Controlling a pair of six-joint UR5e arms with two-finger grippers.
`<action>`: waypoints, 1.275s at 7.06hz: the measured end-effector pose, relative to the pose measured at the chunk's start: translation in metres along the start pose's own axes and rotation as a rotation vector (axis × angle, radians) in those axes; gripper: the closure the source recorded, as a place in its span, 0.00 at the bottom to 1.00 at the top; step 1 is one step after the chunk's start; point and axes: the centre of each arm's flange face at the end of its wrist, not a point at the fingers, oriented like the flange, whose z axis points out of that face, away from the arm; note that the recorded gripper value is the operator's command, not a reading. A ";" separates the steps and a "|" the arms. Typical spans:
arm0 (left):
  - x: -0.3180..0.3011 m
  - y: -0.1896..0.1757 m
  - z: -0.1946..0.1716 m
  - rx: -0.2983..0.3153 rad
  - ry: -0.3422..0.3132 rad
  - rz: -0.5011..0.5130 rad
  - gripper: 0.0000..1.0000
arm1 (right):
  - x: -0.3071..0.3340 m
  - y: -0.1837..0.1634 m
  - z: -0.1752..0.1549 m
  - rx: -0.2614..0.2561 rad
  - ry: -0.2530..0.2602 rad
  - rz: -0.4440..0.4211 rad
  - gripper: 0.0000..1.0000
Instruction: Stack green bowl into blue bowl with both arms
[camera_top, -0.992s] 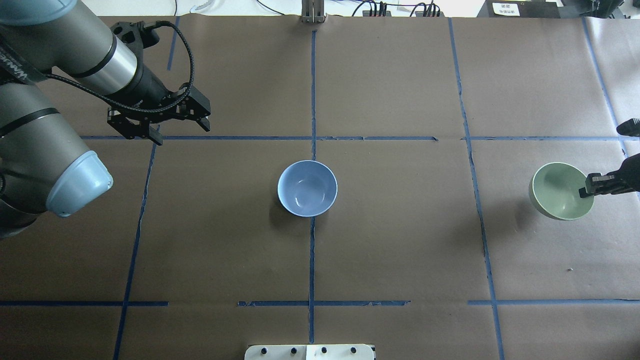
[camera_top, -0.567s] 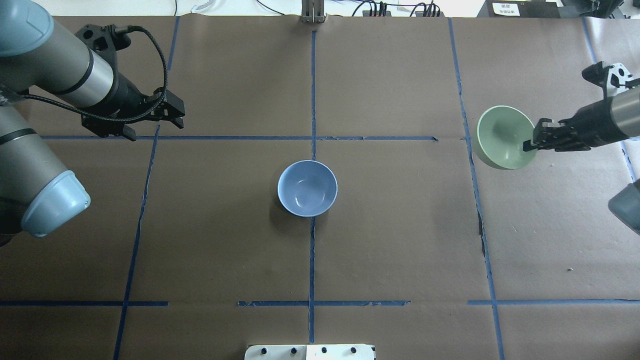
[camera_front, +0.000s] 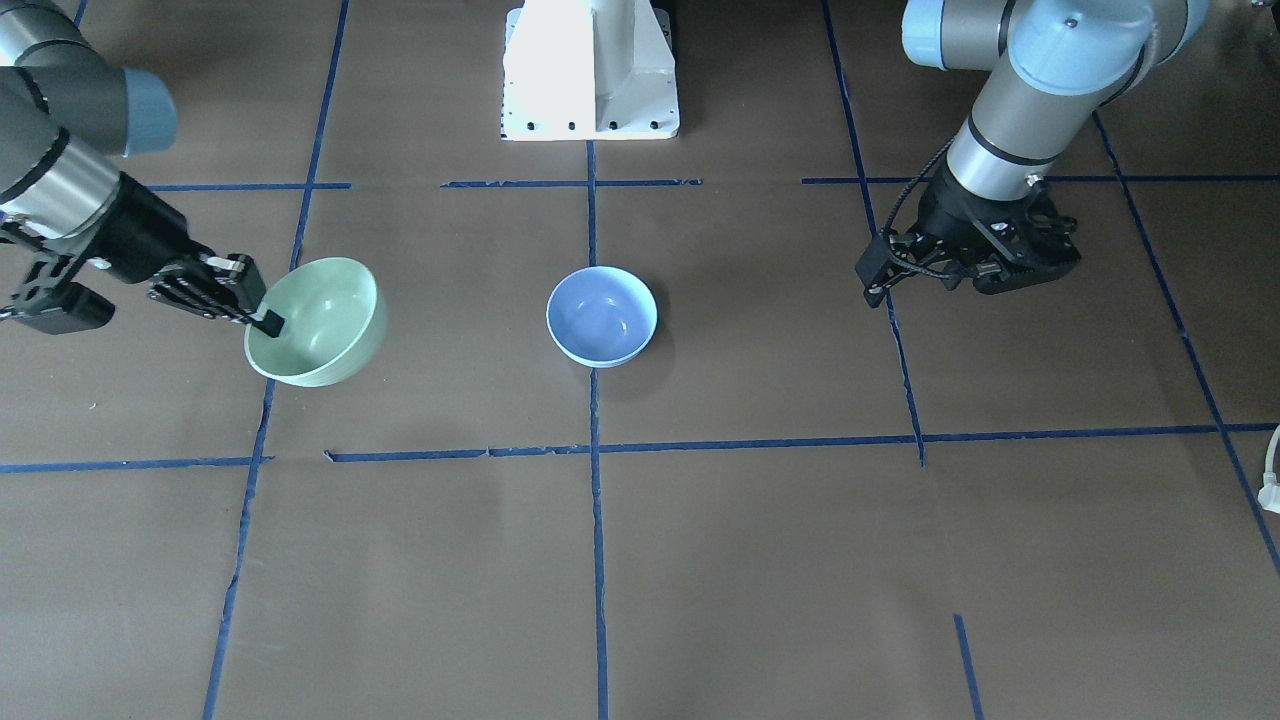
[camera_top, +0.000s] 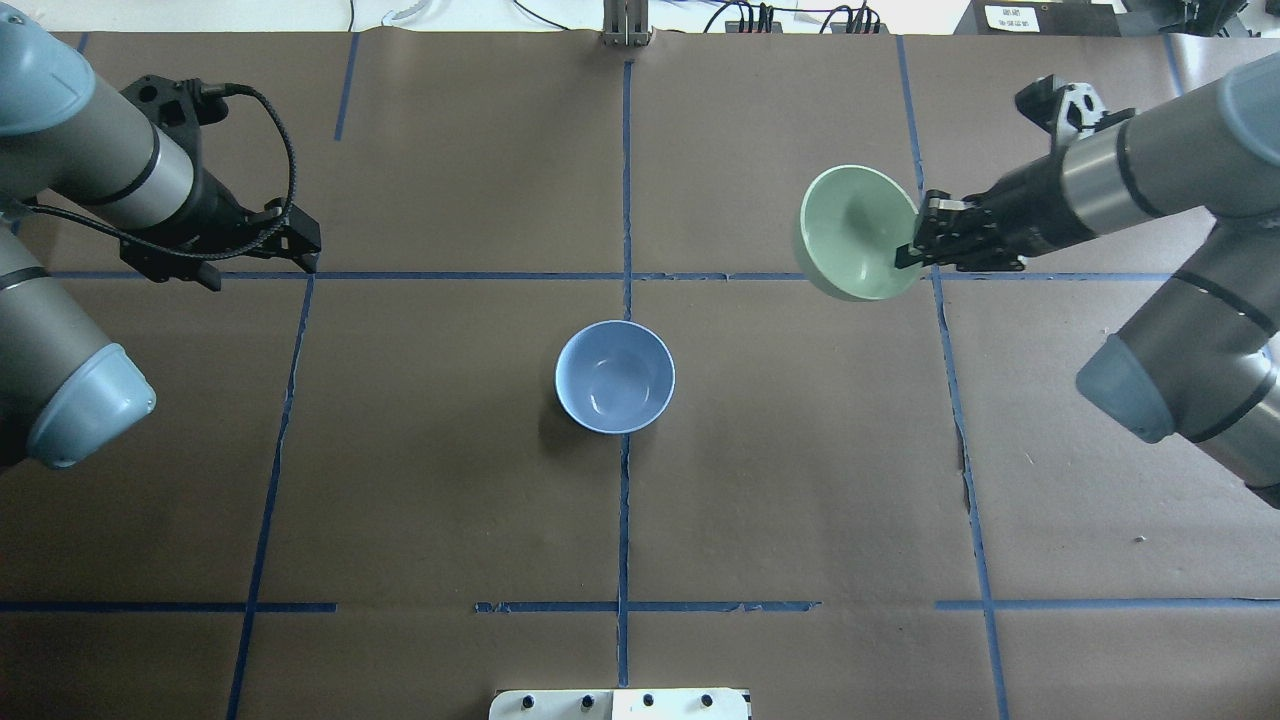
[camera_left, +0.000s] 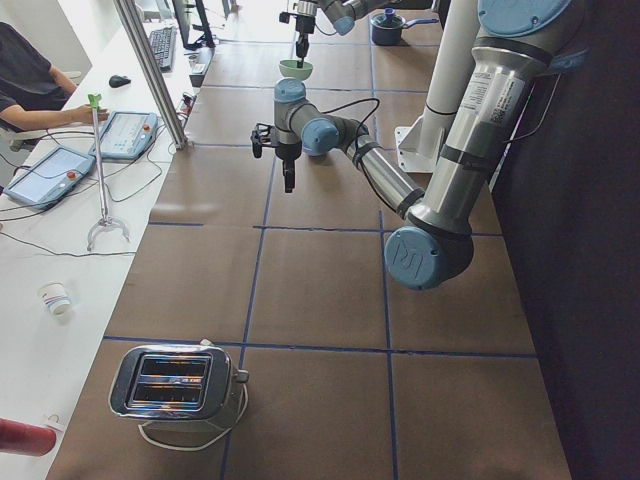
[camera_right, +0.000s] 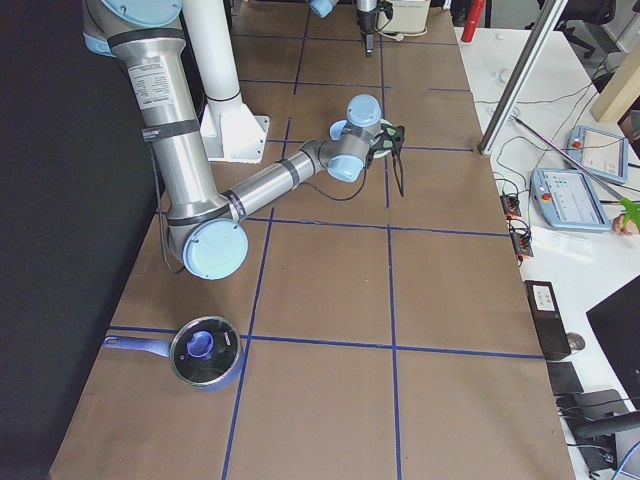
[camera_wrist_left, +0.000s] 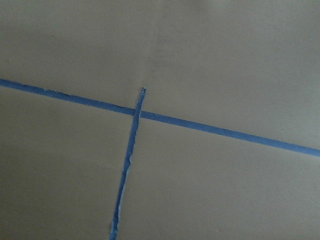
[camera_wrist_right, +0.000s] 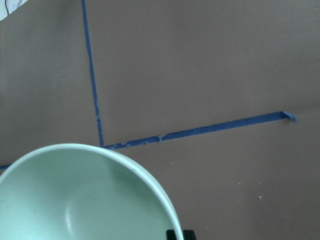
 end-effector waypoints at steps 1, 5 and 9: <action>-0.036 -0.010 -0.001 0.003 -0.037 0.066 0.00 | -0.023 0.022 0.025 0.002 -0.009 -0.002 1.00; -0.119 -0.018 0.010 -0.024 -0.107 0.145 0.00 | -0.079 0.116 0.118 0.018 -0.017 -0.020 0.98; -0.128 -0.021 0.013 -0.030 -0.113 0.136 0.00 | -0.088 0.123 0.145 0.032 -0.002 -0.021 0.00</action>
